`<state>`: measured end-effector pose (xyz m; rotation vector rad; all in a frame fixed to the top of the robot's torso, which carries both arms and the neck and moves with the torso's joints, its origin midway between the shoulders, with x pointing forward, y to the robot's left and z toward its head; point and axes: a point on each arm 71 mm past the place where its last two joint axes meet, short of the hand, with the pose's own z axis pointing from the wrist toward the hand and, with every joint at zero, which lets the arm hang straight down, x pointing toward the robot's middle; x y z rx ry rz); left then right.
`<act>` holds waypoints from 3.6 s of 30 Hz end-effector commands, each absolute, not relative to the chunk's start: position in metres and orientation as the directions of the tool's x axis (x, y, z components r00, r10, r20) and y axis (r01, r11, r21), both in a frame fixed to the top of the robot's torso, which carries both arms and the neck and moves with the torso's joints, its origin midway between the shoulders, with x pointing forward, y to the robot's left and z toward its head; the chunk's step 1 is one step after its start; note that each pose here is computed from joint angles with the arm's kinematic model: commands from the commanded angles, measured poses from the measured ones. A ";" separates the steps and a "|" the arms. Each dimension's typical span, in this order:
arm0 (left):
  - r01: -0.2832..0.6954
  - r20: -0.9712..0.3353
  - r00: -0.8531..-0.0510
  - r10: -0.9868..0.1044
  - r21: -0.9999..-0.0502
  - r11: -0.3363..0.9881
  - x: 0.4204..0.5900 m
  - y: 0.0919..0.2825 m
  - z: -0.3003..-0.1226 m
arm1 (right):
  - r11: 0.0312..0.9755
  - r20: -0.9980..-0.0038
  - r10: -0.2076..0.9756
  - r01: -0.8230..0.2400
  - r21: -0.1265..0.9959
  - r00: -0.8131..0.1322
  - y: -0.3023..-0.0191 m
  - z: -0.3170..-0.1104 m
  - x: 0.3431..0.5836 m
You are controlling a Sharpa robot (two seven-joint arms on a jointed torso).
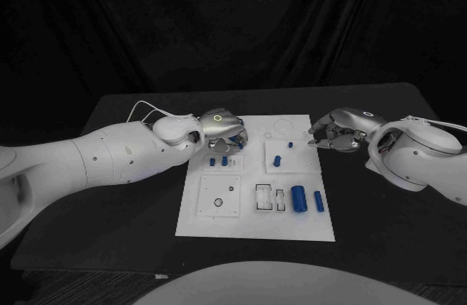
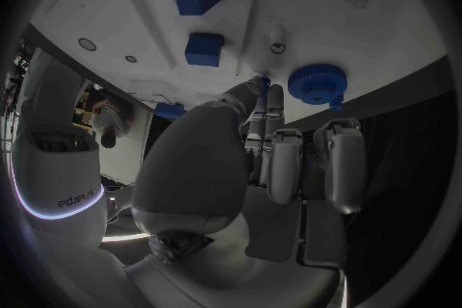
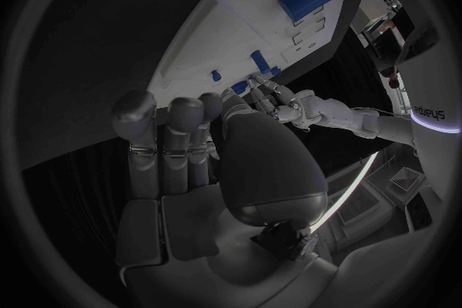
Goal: Assemble the parts on the task board
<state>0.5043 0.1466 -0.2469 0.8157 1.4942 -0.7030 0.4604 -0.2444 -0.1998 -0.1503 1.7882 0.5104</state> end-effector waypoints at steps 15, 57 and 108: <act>0.835 -0.998 -0.003 0.067 0.035 0.549 0.495 0.162 -0.237 | 0.896 -0.947 0.166 -0.359 0.261 -0.275 -0.245 -0.200 0.461; 0.798 -0.990 -0.055 0.130 0.035 0.602 0.498 0.196 -0.227 | 0.899 -0.944 0.155 -0.355 0.257 -0.291 -0.246 -0.204 0.461; 0.793 -0.984 -0.096 0.150 0.016 0.609 0.496 0.193 -0.235 | 0.899 -0.942 0.155 -0.353 0.259 -0.296 -0.247 -0.206 0.460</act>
